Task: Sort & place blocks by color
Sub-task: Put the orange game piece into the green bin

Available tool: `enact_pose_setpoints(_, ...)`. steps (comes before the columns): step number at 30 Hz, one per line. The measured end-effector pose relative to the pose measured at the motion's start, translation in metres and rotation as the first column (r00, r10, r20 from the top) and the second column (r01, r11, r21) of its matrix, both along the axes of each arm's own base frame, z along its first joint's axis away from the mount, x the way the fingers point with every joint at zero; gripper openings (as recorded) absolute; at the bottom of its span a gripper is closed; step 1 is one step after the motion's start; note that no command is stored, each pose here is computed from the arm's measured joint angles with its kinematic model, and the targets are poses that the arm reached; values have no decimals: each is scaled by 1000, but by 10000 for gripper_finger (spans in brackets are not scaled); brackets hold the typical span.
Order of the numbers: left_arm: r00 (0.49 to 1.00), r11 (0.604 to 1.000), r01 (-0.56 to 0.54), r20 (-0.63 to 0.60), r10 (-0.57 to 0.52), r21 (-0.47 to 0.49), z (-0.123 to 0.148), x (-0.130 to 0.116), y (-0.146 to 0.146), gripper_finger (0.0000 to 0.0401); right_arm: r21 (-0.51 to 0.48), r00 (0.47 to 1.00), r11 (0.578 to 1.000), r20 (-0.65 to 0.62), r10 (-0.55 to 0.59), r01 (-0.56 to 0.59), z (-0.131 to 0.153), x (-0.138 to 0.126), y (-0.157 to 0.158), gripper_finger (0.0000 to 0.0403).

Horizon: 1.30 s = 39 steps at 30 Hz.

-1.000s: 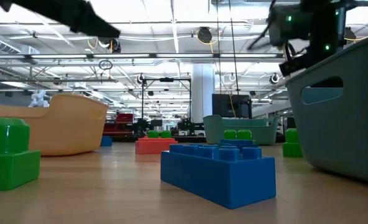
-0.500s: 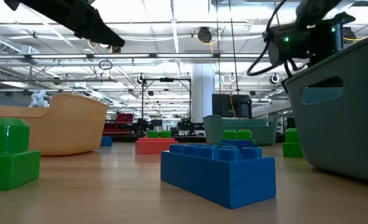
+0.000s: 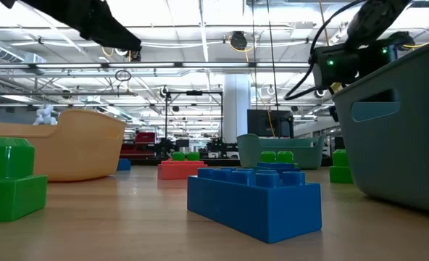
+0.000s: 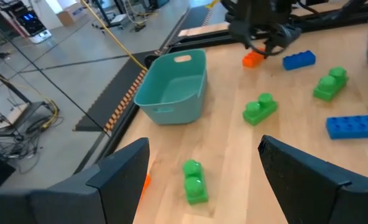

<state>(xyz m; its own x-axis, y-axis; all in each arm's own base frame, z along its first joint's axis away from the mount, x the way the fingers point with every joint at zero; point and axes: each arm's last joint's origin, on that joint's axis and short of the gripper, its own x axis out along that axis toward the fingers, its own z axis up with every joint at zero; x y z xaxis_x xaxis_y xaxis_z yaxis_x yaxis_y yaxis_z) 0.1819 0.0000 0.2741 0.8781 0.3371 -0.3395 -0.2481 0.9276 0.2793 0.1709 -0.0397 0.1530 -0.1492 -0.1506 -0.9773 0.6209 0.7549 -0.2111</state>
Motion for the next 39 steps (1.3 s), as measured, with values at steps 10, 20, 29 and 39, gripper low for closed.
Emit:
enact_pose_setpoints(10,1000,1000,27,-8,-27,-10,-1,-1,-6,308,-13,992,993,28,-120,120,0,-1,-9,283)
enact_pose_setpoints(20,1000,1000,29,-10,-29,-6,-1,-1,-6,308,60,987,988,58,-149,145,-15,-6,-5,245)
enact_pose_setpoints(29,1000,1000,29,-1,-29,-6,0,0,-6,308,70,990,989,52,-135,131,-19,-9,-4,177)
enact_pose_setpoints(39,999,999,34,3,-34,7,1,0,-6,308,62,995,994,-35,-90,92,-6,-8,1,132)
